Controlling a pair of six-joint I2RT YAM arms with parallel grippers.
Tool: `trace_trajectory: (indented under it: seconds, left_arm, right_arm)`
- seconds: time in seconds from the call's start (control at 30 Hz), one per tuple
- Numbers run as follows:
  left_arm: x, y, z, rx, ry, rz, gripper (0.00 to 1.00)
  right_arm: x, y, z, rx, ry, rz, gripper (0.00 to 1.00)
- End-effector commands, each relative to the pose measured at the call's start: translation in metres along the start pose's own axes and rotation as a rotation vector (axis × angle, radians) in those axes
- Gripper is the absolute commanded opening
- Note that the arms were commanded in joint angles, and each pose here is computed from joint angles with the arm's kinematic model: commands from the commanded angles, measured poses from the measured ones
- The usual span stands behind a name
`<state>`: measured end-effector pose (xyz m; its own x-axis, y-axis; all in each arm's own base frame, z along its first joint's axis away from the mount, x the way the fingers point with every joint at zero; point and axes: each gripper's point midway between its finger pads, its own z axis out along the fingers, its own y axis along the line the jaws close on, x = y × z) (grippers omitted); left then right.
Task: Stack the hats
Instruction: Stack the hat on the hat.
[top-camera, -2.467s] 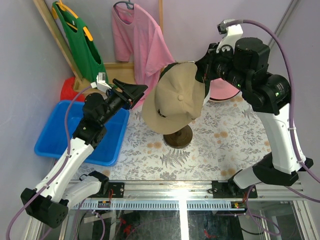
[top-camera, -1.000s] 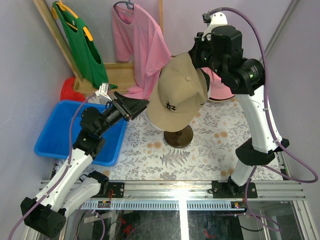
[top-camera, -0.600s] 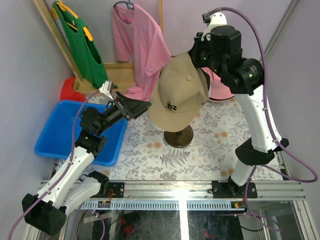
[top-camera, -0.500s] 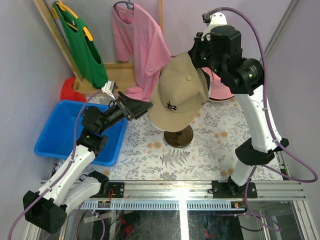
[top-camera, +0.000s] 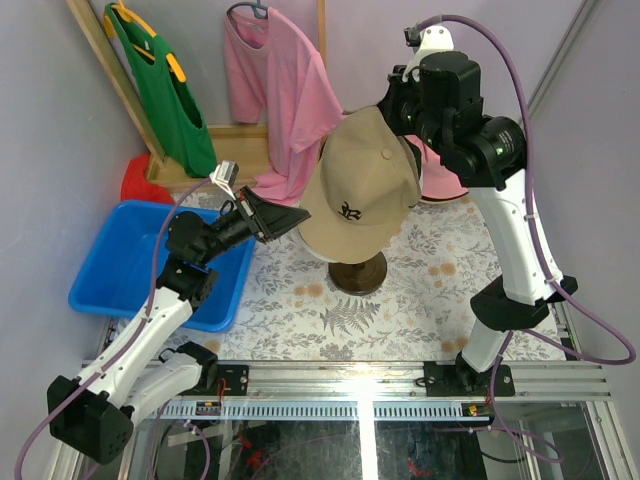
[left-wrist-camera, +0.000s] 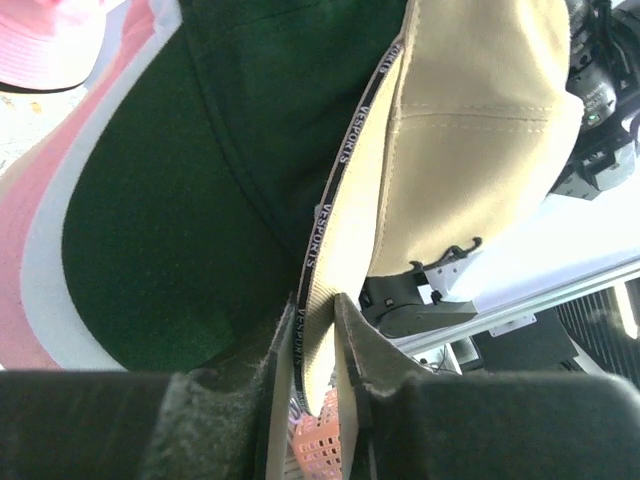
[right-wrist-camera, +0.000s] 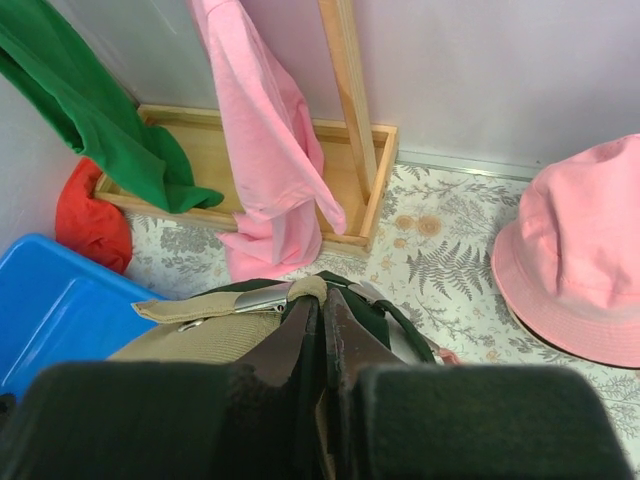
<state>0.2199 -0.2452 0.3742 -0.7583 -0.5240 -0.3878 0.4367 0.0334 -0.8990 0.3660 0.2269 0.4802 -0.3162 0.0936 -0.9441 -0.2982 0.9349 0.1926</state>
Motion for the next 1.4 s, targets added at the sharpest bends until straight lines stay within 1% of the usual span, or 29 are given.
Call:
trace_trajectory:
  seconds: [0.0, 0.07, 0.13, 0.33, 0.43, 0.5, 0.57, 0.67, 0.83, 0.9, 1.07, 1.23, 1.3, 1.37]
  left_arm:
    - [-0.004, -0.029, -0.001, 0.083, -0.005, 0.07, 0.12]
    - [-0.008, -0.031, -0.002, 0.087, -0.025, 0.076, 0.05]
    - [-0.013, -0.037, -0.002, 0.105, -0.044, 0.078, 0.0]
    - [-0.032, -0.056, -0.005, 0.151, -0.129, 0.074, 0.0]
    - [-0.041, -0.053, -0.006, 0.147, -0.172, 0.042, 0.0]
    - [-0.05, -0.052, -0.009, 0.16, -0.226, 0.017, 0.0]
    - [-0.055, -0.055, -0.012, 0.202, -0.258, -0.02, 0.0]
    - [-0.058, -0.063, -0.013, 0.277, -0.257, -0.069, 0.0]
    - [-0.058, -0.079, -0.01, 0.367, -0.21, -0.118, 0.0]
    - [-0.059, -0.087, -0.011, 0.405, -0.199, -0.142, 0.0]
    - [-0.061, -0.099, -0.015, 0.478, -0.178, -0.213, 0.0]
    - [-0.071, -0.108, -0.02, 0.542, -0.203, -0.291, 0.0]
    - [-0.078, -0.108, -0.023, 0.572, -0.233, -0.336, 0.0]
    - [-0.084, -0.103, -0.025, 0.565, -0.267, -0.371, 0.0]
  right_arm:
    - [-0.013, -0.006, -0.004, 0.036, -0.054, 0.002, 0.0]
    - [-0.015, -0.01, -0.006, 0.05, -0.061, -0.006, 0.0]
    - [-0.017, -0.013, -0.009, 0.061, -0.069, -0.011, 0.0]
    - [-0.021, -0.028, -0.017, 0.096, -0.074, -0.019, 0.0]
    - [-0.022, -0.034, -0.02, 0.104, -0.075, -0.019, 0.0]
    - [-0.022, -0.039, -0.021, 0.113, -0.071, -0.02, 0.0]
    - [-0.021, -0.043, -0.022, 0.12, -0.066, -0.025, 0.0]
    - [-0.021, -0.047, -0.027, 0.128, -0.066, -0.03, 0.0]
    - [-0.021, -0.049, -0.031, 0.133, -0.065, -0.035, 0.0]
    - [-0.027, -0.049, -0.044, 0.122, -0.085, -0.026, 0.0]
    - [-0.03, -0.048, -0.055, 0.108, -0.101, -0.007, 0.0]
    - [-0.033, -0.047, -0.062, 0.096, -0.107, 0.004, 0.0]
    - [-0.034, -0.046, -0.062, 0.092, -0.108, 0.008, 0.0]
    - [-0.034, -0.046, -0.061, 0.092, -0.108, 0.01, 0.0]
